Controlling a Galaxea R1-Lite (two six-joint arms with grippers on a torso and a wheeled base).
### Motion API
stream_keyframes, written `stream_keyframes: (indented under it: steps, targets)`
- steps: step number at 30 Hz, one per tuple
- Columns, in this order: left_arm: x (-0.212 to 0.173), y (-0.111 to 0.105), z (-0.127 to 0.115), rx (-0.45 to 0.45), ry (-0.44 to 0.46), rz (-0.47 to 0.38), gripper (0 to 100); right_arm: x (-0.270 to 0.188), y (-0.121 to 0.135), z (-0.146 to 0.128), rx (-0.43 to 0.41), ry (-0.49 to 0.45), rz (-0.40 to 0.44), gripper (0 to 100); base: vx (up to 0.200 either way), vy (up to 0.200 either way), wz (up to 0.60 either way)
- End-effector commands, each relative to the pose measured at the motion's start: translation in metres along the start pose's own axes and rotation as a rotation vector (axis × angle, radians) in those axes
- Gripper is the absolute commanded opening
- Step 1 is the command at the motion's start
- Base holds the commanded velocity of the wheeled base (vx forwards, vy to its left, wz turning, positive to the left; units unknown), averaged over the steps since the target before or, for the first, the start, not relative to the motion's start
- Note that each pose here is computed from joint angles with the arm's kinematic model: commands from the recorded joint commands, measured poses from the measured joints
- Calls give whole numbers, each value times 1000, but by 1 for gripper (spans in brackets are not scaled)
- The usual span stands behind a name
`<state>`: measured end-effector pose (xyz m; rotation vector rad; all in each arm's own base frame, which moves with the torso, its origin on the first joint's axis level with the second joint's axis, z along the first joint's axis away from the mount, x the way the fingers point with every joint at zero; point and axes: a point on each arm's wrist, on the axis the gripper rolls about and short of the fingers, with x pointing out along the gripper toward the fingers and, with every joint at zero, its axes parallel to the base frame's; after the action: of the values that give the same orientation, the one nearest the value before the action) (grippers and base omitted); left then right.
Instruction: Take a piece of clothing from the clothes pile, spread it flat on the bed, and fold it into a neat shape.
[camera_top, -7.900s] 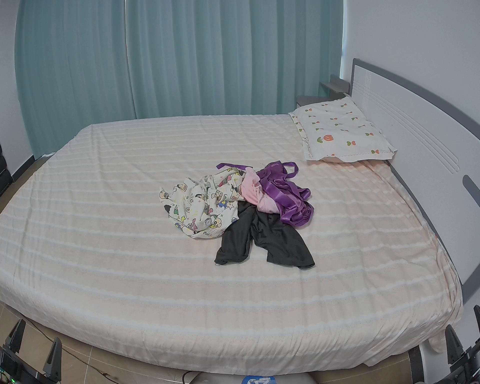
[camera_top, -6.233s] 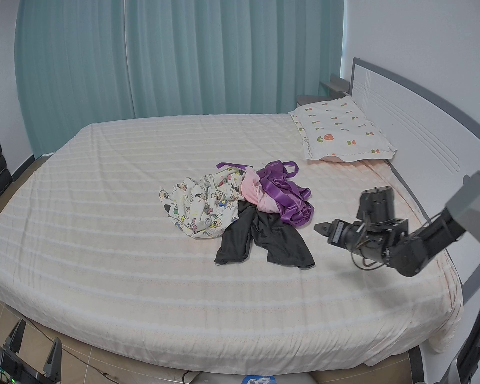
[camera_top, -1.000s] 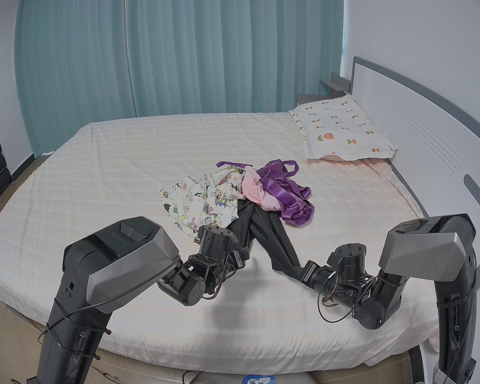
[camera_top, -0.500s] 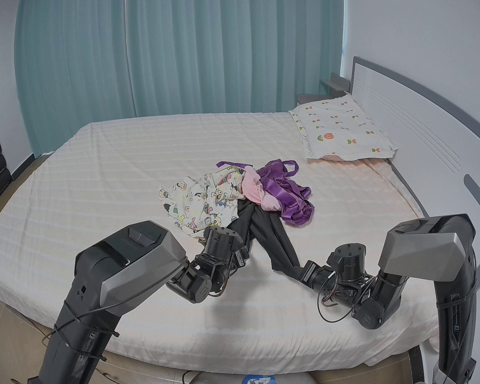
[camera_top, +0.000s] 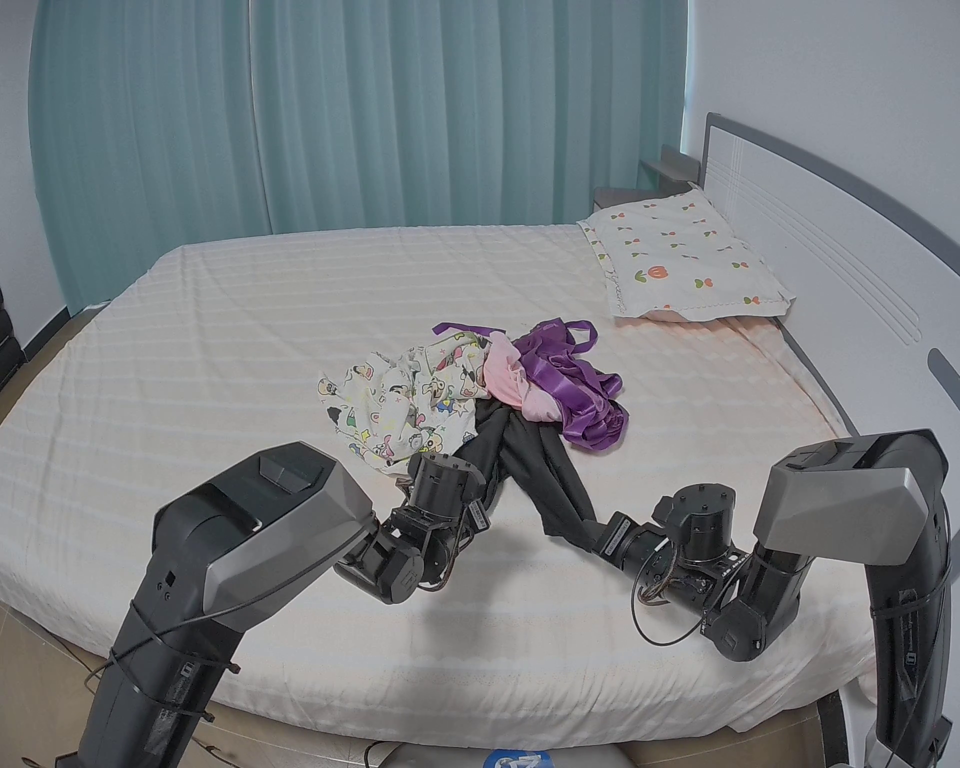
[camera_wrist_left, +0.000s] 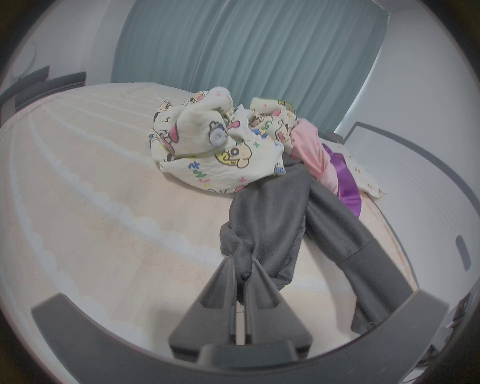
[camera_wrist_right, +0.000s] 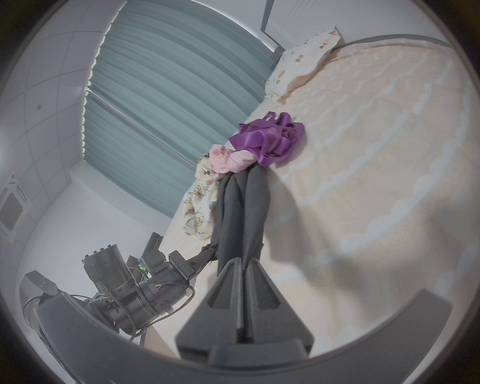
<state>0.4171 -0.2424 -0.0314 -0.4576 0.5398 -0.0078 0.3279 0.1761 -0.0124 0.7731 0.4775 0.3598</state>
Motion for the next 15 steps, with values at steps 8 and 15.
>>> stream_keyframes:
  steps: [8,15]
  targets:
    - [-166,-32,109,-204,-165,-254,0,-54,90,48,-7,-218,297,0,0,0,0]
    - [-236,-35,159,-204,-381,-418,0,-104,160,125,-83,-476,535,0,0,0,0]
